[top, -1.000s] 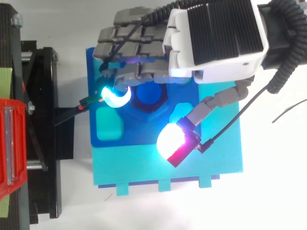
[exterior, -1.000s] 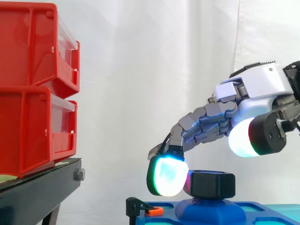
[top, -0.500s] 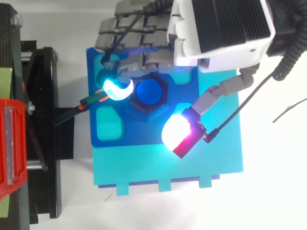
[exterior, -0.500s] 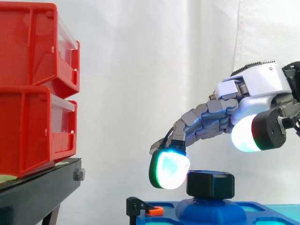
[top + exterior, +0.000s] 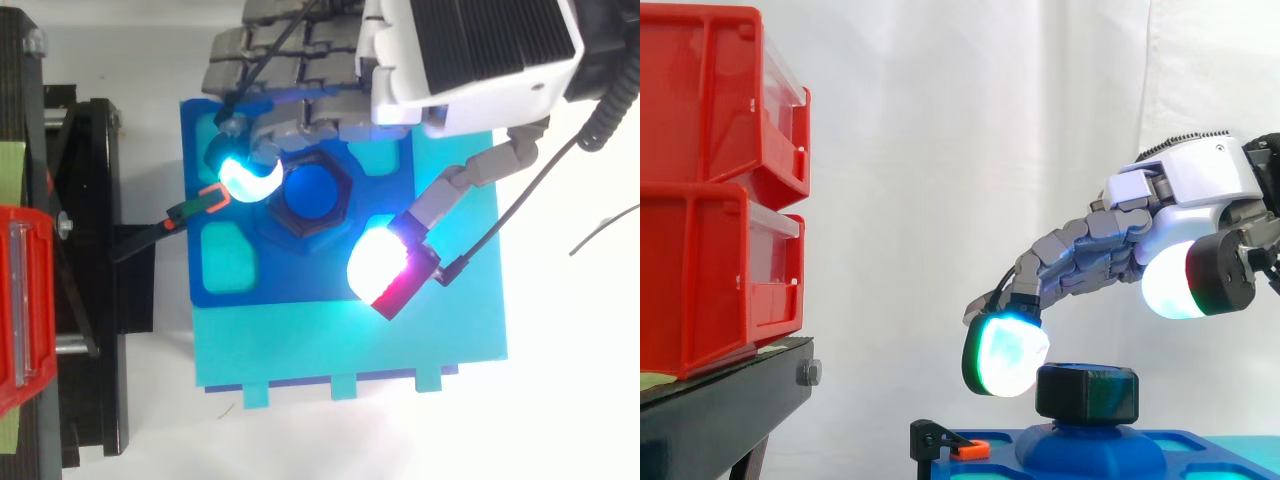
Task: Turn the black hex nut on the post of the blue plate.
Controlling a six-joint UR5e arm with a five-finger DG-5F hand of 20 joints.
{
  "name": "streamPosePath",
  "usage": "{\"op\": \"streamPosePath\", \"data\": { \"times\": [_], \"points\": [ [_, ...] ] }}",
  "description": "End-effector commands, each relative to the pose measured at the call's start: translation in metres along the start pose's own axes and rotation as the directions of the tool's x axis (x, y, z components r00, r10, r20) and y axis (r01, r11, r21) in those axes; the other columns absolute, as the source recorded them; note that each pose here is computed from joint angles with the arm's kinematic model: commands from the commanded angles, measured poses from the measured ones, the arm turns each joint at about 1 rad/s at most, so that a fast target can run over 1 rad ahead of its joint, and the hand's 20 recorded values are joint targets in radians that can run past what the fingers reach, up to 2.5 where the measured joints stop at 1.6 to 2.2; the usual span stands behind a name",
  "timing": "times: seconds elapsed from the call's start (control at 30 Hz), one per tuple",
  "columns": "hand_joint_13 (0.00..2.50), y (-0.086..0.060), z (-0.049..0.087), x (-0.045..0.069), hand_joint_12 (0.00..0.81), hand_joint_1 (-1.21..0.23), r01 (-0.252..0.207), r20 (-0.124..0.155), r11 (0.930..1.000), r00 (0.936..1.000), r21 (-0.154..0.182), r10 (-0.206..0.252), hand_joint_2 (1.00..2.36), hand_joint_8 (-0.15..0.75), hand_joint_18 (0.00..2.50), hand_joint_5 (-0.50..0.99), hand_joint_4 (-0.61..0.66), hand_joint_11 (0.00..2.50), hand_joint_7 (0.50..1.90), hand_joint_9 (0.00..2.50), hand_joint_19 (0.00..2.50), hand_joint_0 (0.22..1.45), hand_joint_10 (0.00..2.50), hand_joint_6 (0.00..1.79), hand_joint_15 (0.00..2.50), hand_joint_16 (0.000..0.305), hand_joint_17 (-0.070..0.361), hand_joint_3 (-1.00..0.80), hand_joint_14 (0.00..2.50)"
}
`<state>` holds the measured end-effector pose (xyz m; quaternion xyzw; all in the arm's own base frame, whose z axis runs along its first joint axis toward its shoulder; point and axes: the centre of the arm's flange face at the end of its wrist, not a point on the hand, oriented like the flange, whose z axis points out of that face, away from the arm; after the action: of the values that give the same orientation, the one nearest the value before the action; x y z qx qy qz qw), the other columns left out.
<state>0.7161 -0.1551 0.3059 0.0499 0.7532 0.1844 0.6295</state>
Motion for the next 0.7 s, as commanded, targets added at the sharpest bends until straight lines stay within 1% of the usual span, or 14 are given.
{"op": "streamPosePath", "data": {
  "times": [0.0,0.67],
  "points": [
    [0.07,-0.002,-0.001,-0.001,0.391,-0.38,-0.001,-0.001,1.0,1.0,-0.003,0.001,1.0,0.25,0.0,-0.2,0.22,0.0,0.78,0.22,0.28,0.41,0.0,0.5,0.09,0.06,0.135,-0.5,0.0],
    [0.07,-0.012,-0.008,-0.003,0.39,-0.38,-0.005,-0.009,0.9997,1.0,-0.022,0.004,1.0,0.25,0.0,-0.2,0.22,0.0,0.78,0.22,0.29,0.41,0.0,0.5,0.09,0.06,0.134,-0.5,0.0]
  ]
}}
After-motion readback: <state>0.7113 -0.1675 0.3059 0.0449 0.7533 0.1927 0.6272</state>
